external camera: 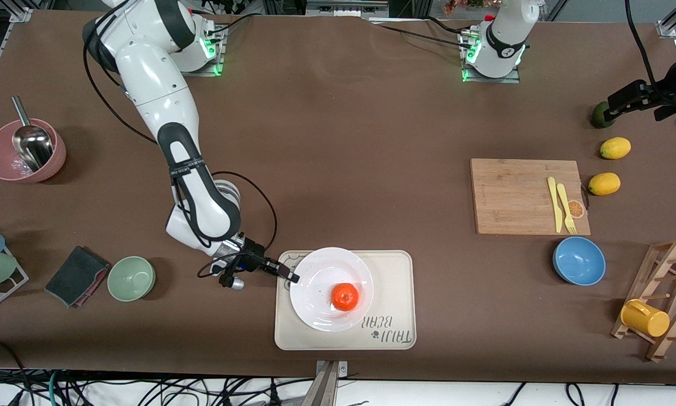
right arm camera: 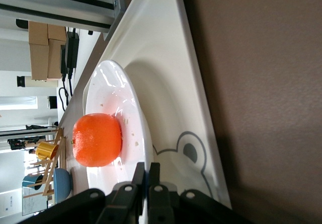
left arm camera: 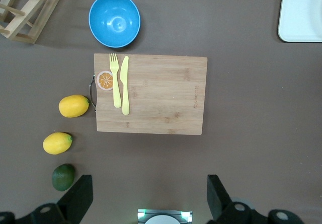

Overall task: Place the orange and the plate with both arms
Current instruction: 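Carry the plate with the right gripper onto the bear tray and lower it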

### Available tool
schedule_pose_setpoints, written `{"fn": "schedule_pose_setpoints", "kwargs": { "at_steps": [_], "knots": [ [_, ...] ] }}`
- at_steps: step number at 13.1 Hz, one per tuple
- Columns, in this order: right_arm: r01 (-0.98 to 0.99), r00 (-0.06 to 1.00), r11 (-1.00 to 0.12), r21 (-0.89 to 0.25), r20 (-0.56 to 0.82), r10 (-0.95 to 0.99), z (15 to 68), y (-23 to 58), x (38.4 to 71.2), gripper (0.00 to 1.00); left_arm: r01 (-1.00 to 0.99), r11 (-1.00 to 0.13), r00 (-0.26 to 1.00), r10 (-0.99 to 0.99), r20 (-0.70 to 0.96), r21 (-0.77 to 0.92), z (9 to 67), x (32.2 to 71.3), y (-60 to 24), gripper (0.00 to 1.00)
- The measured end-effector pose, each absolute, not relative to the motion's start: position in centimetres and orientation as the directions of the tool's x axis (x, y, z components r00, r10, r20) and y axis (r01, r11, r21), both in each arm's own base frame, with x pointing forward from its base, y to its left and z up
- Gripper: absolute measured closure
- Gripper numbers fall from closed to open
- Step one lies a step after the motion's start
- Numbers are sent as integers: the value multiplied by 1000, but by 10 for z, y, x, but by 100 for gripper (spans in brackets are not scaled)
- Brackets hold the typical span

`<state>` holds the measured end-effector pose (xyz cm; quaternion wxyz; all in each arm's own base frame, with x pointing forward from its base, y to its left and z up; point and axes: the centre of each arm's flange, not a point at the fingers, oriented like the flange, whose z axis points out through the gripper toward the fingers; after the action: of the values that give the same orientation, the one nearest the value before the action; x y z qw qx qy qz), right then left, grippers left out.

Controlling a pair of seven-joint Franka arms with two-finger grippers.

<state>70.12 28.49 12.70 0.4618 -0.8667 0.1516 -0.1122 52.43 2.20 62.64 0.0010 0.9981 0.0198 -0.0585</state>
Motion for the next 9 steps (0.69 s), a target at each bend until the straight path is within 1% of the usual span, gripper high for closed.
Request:
{"fn": "schedule_pose_setpoints", "kwargs": {
  "at_steps": [3, 5, 7, 9],
  "knots": [
    [-153, 931, -534, -831, 60, -359, 127, 296, 697, 95, 40, -999, 992, 39, -117, 0, 626, 524, 22, 0],
    [-153, 932, -537, -830, 60, -358, 126, 299, 695, 79, 40, -999, 992, 39, -117, 0, 626, 524, 22, 0],
    [-149, 931, -536, -831, 66, -360, 129, 298, 697, 56, 40, -999, 992, 40, -117, 0, 626, 524, 22, 0],
    [-137, 929, -535, -834, 79, -361, 136, 298, 702, 36, 40, -999, 992, 40, -117, 0, 626, 524, 22, 0]
  ]
}}
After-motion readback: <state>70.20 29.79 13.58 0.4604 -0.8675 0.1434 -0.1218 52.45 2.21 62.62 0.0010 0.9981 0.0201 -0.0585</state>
